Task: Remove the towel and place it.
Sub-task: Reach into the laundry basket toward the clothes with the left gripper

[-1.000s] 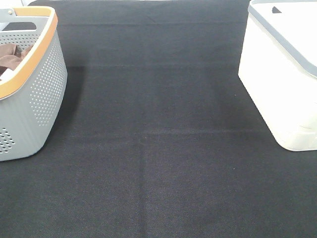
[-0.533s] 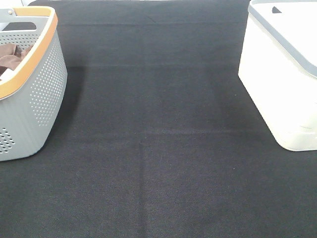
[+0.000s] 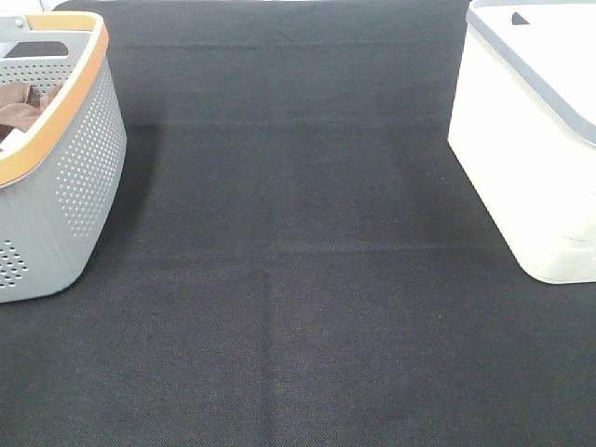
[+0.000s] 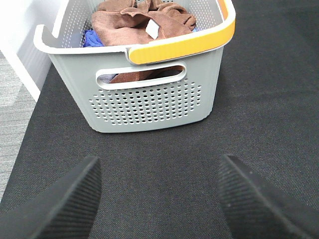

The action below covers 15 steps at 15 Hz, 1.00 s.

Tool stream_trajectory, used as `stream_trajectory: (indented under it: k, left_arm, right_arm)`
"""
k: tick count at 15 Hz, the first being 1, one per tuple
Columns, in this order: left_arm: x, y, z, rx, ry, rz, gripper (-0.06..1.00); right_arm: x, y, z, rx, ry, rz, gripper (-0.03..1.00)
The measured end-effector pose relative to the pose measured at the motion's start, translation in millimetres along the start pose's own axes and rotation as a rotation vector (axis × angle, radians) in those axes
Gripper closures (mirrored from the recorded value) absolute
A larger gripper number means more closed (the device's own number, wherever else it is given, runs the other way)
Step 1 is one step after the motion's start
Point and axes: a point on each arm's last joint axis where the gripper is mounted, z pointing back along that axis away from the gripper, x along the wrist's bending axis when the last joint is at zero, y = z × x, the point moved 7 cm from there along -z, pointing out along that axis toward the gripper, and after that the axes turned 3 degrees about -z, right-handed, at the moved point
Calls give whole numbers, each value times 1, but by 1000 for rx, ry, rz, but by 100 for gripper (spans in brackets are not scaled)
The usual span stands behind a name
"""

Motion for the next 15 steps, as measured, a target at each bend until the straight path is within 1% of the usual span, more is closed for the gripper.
stream_trajectory:
  k: [15]
  left_arm:
    - [0, 0, 0, 0, 0, 0, 30]
  right_arm:
    - [0, 0, 0, 0, 0, 0, 11]
